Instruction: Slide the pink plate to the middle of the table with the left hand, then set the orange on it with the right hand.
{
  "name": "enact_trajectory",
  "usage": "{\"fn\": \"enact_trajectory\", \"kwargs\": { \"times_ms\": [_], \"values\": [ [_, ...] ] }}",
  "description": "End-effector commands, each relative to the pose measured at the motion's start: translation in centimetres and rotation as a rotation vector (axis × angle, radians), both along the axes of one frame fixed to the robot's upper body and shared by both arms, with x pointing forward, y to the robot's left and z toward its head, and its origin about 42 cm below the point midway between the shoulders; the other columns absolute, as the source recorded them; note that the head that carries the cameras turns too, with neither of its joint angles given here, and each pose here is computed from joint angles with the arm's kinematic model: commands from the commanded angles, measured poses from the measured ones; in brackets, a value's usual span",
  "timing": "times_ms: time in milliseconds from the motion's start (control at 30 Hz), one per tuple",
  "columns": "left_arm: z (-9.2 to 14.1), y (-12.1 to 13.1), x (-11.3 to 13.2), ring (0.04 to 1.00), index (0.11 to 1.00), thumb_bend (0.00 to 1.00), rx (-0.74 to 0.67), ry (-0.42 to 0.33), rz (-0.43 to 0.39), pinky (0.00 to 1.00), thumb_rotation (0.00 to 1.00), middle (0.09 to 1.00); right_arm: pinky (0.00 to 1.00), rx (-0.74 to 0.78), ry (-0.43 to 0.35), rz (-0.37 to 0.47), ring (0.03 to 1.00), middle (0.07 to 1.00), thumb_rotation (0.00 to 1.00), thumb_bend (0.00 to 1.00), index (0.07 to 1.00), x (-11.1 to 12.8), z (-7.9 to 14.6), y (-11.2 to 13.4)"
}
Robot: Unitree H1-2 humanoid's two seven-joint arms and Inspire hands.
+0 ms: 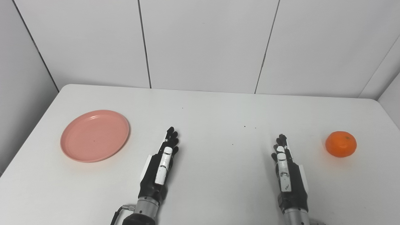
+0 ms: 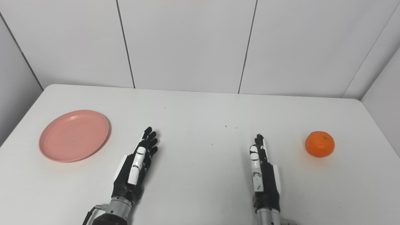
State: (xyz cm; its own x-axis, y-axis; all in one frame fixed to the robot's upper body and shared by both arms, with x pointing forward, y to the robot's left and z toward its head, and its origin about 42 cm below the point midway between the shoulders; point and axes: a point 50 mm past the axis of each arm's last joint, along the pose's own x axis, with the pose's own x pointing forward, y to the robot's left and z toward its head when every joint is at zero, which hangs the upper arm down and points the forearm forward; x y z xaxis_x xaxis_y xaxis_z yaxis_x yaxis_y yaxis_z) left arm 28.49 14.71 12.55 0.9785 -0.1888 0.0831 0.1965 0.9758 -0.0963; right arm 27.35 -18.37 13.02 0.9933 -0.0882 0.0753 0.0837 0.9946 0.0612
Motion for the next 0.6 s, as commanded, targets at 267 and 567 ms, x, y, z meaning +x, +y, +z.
{"fn": "enact_trajectory", "kwargs": {
  "times_ms": [267,567],
  "values": [
    [0.95,-0.47,0.31,1.000,1.000,0.44,-0.007,-0.047,-0.018,1.00,1.00,1.000,0.98,0.005,-0.087,-0.002,0.982,0.984,1.00,0.43,0.979,0.20,1.38,0.08],
    [0.96,-0.58,0.29,1.000,1.000,0.44,-0.008,-0.041,-0.021,1.00,1.00,1.000,0.98,0.006,-0.090,-0.003,0.980,0.984,1.00,0.42,0.980,0.25,1.35,0.07]
  ]
}}
